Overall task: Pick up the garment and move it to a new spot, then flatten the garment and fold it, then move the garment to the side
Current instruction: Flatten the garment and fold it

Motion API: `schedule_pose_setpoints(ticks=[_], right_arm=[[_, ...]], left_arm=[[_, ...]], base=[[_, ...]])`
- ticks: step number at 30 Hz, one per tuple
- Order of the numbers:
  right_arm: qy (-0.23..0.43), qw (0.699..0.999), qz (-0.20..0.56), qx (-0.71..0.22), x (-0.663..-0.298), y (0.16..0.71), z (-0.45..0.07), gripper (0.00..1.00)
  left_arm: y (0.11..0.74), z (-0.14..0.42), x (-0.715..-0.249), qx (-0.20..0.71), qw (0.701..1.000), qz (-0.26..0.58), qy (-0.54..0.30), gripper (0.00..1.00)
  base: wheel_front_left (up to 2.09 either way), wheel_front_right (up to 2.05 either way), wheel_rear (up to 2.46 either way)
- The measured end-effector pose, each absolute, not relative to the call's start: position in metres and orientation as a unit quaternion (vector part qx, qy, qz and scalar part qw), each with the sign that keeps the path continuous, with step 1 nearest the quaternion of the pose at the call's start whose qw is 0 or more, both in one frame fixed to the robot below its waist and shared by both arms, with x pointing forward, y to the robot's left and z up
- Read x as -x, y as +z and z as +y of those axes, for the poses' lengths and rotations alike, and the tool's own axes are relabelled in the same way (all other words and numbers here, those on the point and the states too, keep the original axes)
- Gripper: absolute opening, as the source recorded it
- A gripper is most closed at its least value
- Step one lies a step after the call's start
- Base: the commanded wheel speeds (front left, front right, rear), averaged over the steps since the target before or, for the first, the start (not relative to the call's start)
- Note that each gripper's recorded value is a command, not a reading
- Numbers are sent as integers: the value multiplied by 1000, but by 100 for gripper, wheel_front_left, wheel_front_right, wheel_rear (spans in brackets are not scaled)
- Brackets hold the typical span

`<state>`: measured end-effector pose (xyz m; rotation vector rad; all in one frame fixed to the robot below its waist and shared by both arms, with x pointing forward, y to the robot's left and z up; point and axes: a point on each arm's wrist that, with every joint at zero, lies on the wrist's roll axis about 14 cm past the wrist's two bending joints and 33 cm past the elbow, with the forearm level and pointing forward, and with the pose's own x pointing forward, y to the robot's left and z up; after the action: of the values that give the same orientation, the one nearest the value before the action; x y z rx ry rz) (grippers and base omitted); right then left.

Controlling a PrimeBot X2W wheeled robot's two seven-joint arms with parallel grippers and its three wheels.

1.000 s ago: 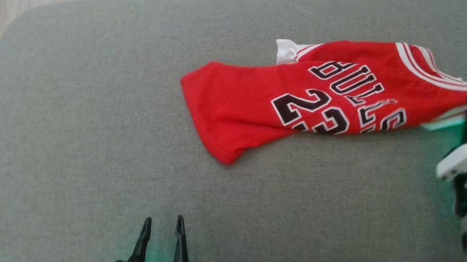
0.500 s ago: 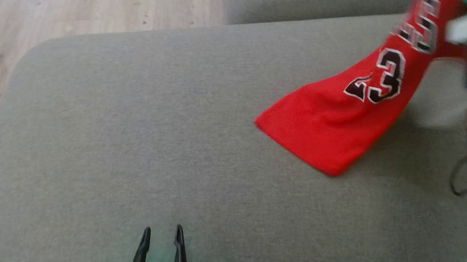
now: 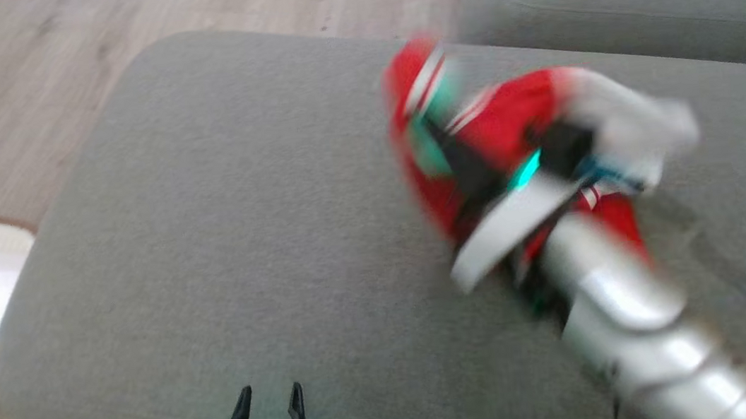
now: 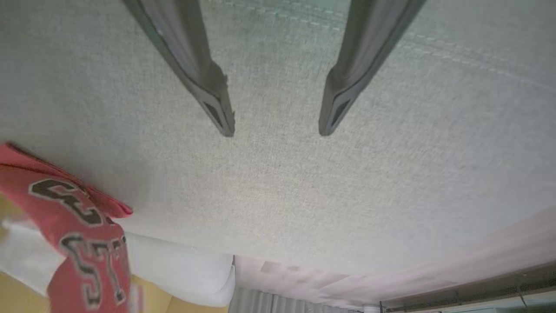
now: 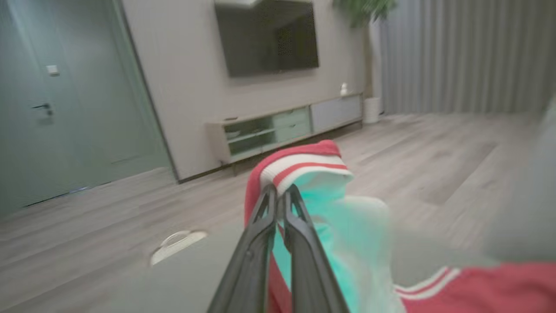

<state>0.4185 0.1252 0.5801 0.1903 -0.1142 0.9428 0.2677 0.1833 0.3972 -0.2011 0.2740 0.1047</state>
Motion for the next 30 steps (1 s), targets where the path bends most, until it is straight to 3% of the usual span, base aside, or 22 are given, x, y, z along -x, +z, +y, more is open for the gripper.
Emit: schedule_pose_setpoints(ticks=[1,4,7,13,20,24,30], right_arm=[[480,871,-24,-100,-399,562,139,100],[528,836,46,-138,-354,531,163,100],[534,830,58,-150,-348,528,167,100],[444,884,74,-128,-389,501,117,100],[265,952,128,-83,-430,438,-15,100],[206,964,146,-83,-438,421,-53,100],[192,966,148,-90,-455,419,-52,100]], left_arm=[[395,186,-263,101,983,140,59,100],[388,190,-254,104,980,150,72,100],[388,191,-254,104,980,152,73,100],[391,183,-265,106,982,148,55,100],[396,168,-281,104,984,142,25,100],[394,164,-286,102,984,146,17,100],[394,166,-289,100,984,148,20,100]], base=[[0,0,0],[0,0,0],[0,0,0],[0,0,0],[0,0,0],[0,0,0],[0,0,0]])
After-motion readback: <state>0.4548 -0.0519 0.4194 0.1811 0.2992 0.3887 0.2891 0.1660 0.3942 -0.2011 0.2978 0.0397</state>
